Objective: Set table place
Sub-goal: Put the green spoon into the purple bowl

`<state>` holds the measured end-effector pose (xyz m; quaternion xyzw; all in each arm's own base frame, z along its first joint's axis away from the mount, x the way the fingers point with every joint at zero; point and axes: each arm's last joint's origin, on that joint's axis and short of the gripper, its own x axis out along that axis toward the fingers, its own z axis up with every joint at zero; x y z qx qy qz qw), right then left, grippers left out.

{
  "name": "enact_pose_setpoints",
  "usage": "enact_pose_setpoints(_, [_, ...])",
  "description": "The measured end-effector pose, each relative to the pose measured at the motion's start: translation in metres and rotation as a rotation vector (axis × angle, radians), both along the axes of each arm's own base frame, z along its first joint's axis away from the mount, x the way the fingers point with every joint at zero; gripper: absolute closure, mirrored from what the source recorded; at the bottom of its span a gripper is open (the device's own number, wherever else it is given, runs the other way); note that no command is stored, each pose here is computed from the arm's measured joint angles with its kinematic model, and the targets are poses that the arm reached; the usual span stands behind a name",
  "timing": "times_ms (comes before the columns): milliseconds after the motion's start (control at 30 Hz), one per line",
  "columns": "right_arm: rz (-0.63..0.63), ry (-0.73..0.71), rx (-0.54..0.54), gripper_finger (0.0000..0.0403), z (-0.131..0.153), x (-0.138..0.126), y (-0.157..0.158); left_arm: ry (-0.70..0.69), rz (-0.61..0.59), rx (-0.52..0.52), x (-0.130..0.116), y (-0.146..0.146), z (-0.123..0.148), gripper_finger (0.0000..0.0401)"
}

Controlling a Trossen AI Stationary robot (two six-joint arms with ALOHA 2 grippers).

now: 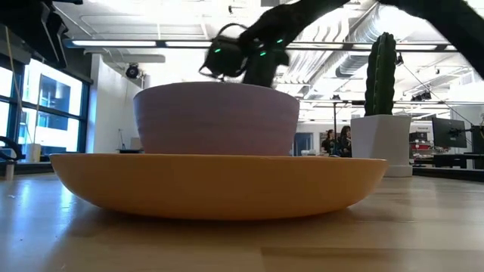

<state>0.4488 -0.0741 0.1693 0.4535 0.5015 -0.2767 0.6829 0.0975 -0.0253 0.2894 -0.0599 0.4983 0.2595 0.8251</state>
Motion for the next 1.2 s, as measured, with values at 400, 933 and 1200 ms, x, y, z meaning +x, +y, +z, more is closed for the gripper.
enact_pose_setpoints(400, [0.034,0.206,-0.235,0.0331,0.033,0.028,0.011,0.009,-0.011,-0.015,0.000,0.000,0.000,0.0201])
enact_pose_setpoints(933, [-0.070,0.213,-0.128,0.0327,0.021,0.027,0.020,0.032,-0.063,0.004,0.000,-0.001,0.000,0.0201])
enact_pose_setpoints(1200, [-0.099,0.284,-0.121,0.0267,0.020,0.021,0.021,0.034,-0.069,0.007,0.000,0.000,0.000,0.0201])
